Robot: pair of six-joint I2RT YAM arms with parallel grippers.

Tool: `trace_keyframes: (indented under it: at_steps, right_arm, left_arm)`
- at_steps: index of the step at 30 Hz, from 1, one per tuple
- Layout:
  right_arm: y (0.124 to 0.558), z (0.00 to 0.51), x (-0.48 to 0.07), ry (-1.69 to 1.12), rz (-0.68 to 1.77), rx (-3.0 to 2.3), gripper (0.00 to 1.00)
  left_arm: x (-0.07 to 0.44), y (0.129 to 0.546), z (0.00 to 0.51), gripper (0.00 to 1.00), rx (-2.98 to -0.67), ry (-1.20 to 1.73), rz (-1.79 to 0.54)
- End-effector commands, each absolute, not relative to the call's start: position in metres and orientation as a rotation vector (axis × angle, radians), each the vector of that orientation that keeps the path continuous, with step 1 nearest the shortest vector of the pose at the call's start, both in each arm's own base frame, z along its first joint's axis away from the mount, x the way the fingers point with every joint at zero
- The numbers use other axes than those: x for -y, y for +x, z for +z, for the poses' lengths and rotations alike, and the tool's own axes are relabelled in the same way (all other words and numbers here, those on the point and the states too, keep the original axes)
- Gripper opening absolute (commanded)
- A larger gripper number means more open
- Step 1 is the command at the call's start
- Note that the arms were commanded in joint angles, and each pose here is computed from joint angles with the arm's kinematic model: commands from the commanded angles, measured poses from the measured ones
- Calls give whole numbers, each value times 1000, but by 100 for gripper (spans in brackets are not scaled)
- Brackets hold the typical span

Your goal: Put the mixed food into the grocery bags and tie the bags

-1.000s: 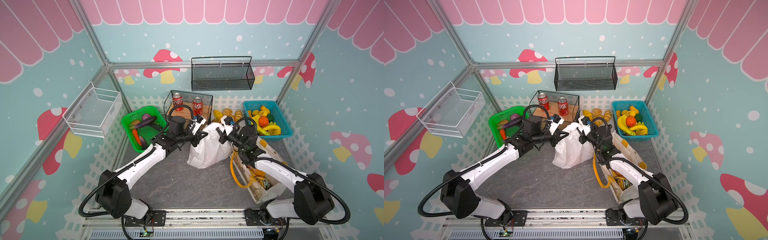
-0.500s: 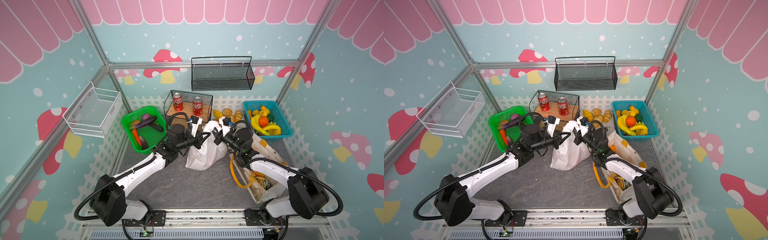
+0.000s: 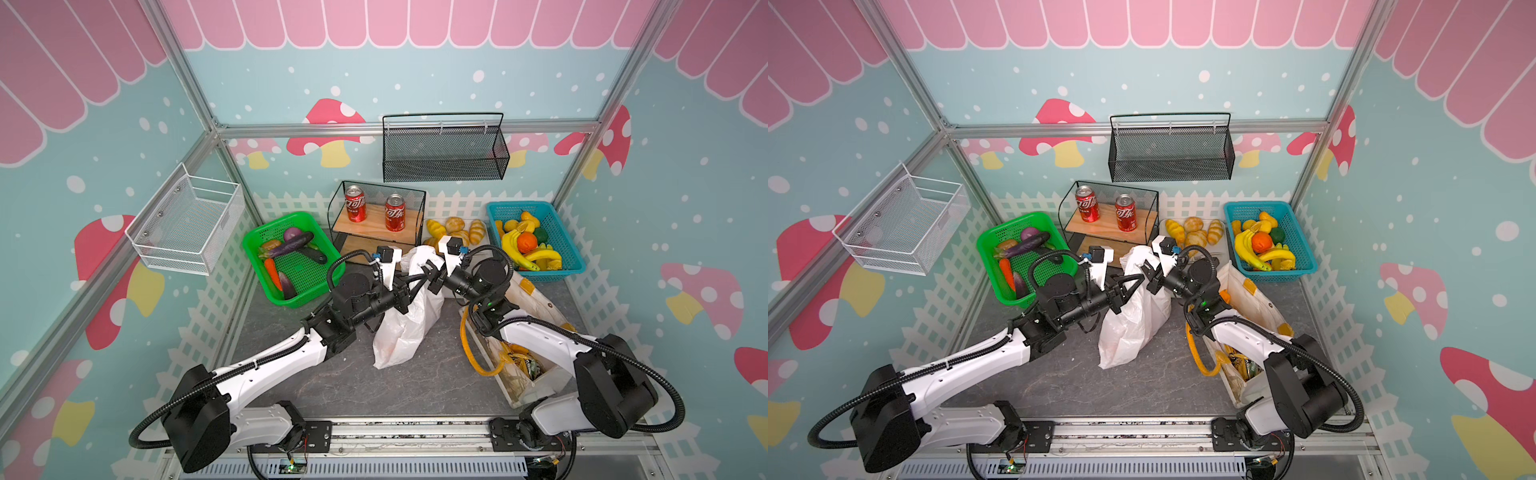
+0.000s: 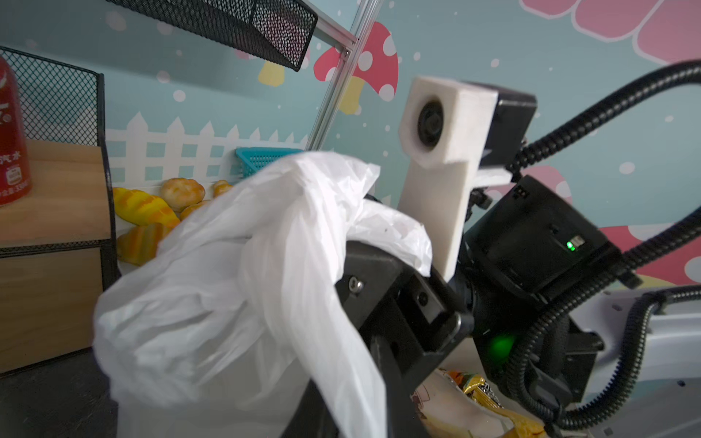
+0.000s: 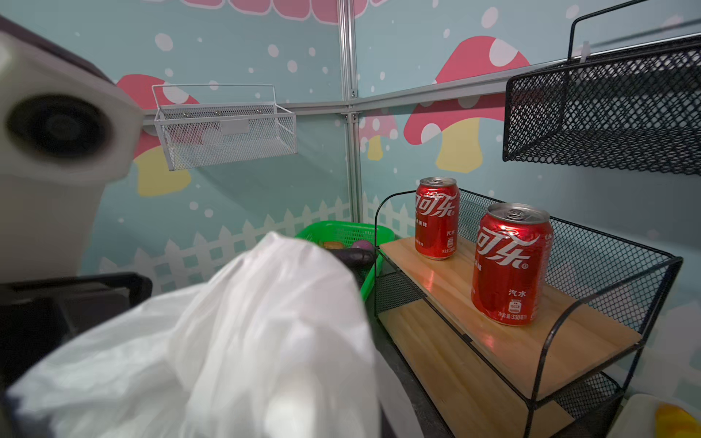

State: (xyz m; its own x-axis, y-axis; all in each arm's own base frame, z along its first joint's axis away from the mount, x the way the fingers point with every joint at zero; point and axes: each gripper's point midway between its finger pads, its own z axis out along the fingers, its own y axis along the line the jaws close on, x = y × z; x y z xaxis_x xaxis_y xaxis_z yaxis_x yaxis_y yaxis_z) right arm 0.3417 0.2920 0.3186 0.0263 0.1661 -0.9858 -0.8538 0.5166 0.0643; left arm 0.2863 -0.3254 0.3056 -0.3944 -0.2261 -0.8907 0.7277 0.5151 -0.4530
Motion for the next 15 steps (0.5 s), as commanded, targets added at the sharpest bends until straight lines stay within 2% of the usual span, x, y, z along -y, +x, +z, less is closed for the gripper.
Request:
trace_keyframes:
  at_steps: [1,8,11,15]
  right_arm:
    - [335,323,-294,-680,941,-1271,0]
    - [337,318,-290,-674,945,-1273,0]
    - [337,316,-287,-674,948,-1272,0]
    - [336,316,-288,-679,964,-1269,0]
  left_arm:
    - [323,293,291,29,-1670,390,-1071]
    - [310,282,273,52,-1689,407,-1035]
    - [299,276,271,56,-1688,401,-1016]
    - [289,271,264,55,-1696,398,-993]
